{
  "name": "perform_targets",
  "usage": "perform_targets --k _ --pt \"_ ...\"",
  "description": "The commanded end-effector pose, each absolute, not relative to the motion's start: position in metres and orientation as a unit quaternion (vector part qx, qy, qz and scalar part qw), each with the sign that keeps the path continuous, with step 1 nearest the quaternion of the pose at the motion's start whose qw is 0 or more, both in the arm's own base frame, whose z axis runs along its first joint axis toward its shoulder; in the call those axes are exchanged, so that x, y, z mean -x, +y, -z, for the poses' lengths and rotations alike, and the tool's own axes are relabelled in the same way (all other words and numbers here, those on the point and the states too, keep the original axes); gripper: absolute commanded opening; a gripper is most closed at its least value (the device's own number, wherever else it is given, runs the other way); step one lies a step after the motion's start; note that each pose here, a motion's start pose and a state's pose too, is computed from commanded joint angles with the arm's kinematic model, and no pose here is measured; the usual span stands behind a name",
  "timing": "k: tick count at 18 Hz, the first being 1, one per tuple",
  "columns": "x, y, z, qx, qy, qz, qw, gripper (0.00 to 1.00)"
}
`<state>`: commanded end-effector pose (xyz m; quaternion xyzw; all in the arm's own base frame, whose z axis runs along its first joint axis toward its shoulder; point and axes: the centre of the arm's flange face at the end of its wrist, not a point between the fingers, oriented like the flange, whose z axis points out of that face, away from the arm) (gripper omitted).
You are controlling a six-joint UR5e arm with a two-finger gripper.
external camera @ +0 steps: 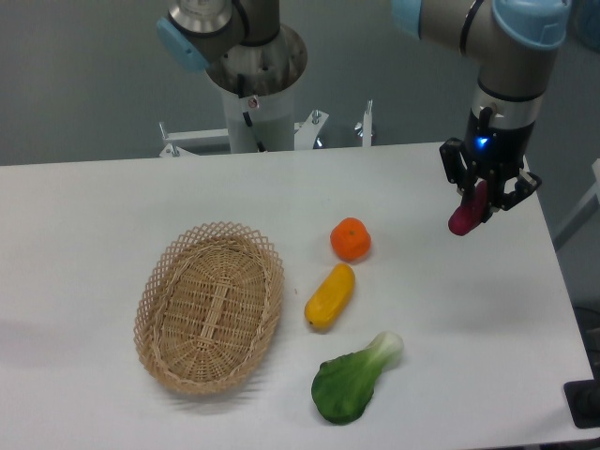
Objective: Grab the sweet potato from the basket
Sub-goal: 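Carry the held sweet potato away from the basket and hold it raised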
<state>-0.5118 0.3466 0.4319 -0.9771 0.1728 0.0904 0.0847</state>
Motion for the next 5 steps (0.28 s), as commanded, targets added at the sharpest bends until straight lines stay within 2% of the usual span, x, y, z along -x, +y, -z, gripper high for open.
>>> perform_targets --k 5 --pt "0.5112 0.3475 -0.4319 0.977 0.173 -0.09 0.086 0.25"
